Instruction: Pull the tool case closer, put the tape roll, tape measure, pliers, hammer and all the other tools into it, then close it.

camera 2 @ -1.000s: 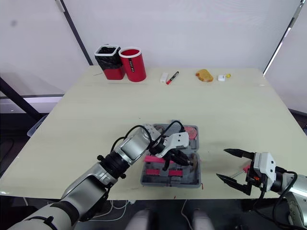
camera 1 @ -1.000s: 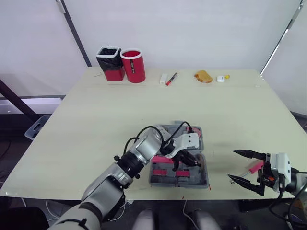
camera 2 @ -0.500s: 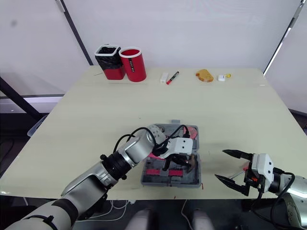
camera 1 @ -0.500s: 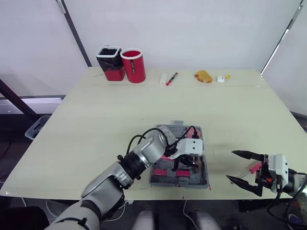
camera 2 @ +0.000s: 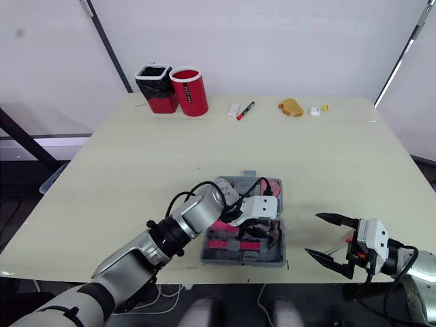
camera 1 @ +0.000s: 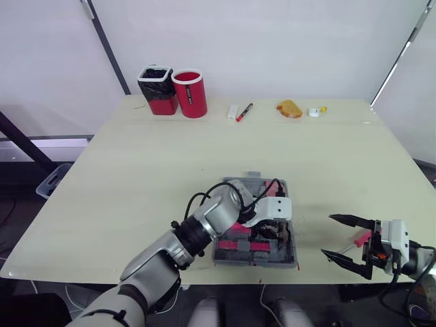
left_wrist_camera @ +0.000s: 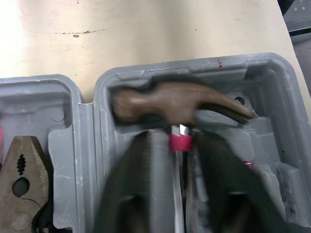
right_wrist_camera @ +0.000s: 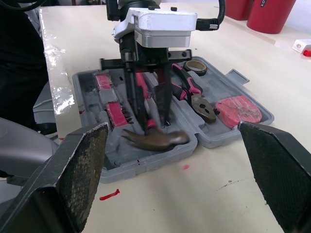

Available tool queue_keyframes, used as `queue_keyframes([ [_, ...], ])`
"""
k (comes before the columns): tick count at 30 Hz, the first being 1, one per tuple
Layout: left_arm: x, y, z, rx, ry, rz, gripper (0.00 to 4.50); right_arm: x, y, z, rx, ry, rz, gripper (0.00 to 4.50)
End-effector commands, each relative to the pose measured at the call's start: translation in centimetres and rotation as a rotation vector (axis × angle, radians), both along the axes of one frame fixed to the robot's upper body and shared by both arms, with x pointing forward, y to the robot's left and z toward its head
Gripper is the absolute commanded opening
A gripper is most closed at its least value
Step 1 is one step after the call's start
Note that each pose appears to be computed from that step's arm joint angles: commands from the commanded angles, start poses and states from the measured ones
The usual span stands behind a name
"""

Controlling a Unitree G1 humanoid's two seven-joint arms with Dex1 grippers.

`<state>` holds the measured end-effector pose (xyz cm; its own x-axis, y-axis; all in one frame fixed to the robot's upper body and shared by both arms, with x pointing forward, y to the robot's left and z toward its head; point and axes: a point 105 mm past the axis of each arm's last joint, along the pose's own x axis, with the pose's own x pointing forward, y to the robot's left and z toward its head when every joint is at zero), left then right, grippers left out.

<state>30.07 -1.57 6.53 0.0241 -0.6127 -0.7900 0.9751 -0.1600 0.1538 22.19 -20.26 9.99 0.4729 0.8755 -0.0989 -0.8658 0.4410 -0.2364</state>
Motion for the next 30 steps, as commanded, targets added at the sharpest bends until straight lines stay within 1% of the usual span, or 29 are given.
queue_keyframes([
  [1, -0.1, -0.7, 1.0, -0.023, -0.036, -0.026, 3.04, -0.1, -0.2, 0.6, 0.002, -0.029, 0.003, 4.5],
  [5, 0.0, -0.5, 1.4, -0.03, -0.044, -0.029, 3.04, 0.0, -0.1, 0.6, 0.002, -0.028, 0.007, 4.5],
  [11, 0.5, -0.2, 4.0, -0.12, -0.058, -0.026, 3.04, 0.0, -0.2, 0.6, -0.001, -0.027, 0.01, 4.5],
  [15, 1.2, 0.1, 5.5, -0.207, -0.072, -0.024, 3.04, 0.0, -0.2, 0.7, -0.001, -0.026, 0.01, 4.5],
  [16, 1.5, 0.4, 5.8, -0.233, -0.049, 0.001, 3.04, 0.0, -0.2, 0.6, -0.001, -0.026, 0.01, 4.5],
  [18, 2.0, 1.0, 6.7, -0.318, -0.046, 0.011, 3.04, 0.0, -0.1, 0.6, 0.002, -0.026, 0.01, 4.5],
  [20, 2.0, 1.6, 7.1, -0.387, -0.023, 0.013, 3.04, 0.1, 0.0, 0.6, 0.004, -0.027, 0.01, 4.5],
  [21, 1.9, 2.0, 7.1, -0.408, -0.023, -0.002, 3.04, 0.1, 0.0, 0.6, 0.004, -0.028, 0.009, 4.5],
  [24, 2.3, 3.6, 6.2, -0.422, -0.029, 0.016, 3.04, 0.1, 0.0, 0.6, 0.006, -0.029, 0.008, 4.5],
  [27, 2.2, 4.9, 5.2, -0.419, -0.007, 0.023, 3.04, 0.1, 0.1, 0.5, 0.006, -0.027, 0.006, 4.5],
  [29, 1.7, 5.6, 4.7, -0.435, 0.037, 0.017, 3.04, 0.0, 0.2, 0.4, 0.006, -0.025, 0.006, 4.5],
  [30, 1.7, 5.9, 4.5, -0.439, 0.04, 0.025, 2.81, 0.0, 0.2, 0.4, 0.007, -0.025, 0.006, 4.5],
])
